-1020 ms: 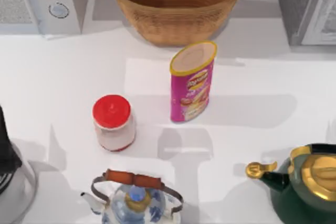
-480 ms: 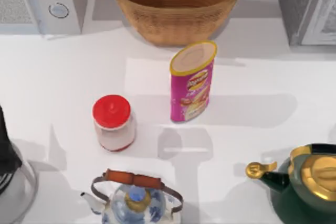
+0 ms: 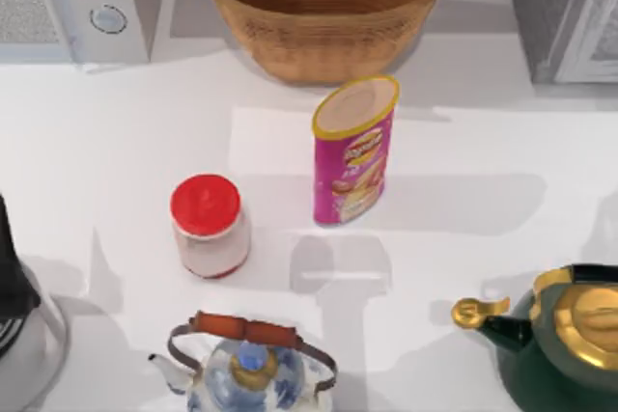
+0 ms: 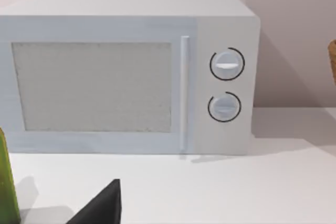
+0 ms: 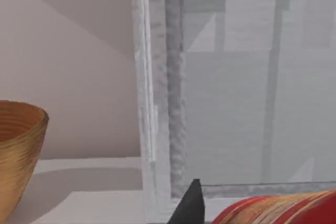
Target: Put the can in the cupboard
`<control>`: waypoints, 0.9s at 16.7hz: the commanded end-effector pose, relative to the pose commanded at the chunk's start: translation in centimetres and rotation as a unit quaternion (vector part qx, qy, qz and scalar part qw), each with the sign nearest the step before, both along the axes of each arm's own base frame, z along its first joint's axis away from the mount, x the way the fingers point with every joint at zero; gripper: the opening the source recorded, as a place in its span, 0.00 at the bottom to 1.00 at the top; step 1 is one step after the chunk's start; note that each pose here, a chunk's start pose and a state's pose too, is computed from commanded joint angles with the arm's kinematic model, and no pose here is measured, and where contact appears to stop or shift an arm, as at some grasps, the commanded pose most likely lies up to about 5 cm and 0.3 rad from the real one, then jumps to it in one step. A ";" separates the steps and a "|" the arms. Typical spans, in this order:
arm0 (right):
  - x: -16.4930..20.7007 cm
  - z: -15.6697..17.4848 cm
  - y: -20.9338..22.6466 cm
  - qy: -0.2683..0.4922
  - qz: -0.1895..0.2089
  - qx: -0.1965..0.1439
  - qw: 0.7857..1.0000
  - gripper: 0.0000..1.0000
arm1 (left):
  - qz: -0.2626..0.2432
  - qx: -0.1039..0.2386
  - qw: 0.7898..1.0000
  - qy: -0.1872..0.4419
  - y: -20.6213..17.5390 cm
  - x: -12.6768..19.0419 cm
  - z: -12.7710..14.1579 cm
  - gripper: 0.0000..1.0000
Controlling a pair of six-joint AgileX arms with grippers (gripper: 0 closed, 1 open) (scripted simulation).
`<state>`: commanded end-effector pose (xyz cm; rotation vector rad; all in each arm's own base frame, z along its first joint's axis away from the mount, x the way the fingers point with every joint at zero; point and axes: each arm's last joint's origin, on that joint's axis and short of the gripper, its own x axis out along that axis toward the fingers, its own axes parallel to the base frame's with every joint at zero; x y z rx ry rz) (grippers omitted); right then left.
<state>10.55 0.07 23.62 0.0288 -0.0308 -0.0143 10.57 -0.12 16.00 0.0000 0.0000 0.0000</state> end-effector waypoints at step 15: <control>10.5 26.2 3.5 -0.019 0.012 -0.003 1.000 0.00 | 0.000 0.000 1.000 0.000 0.0 0.0 0.0 1.00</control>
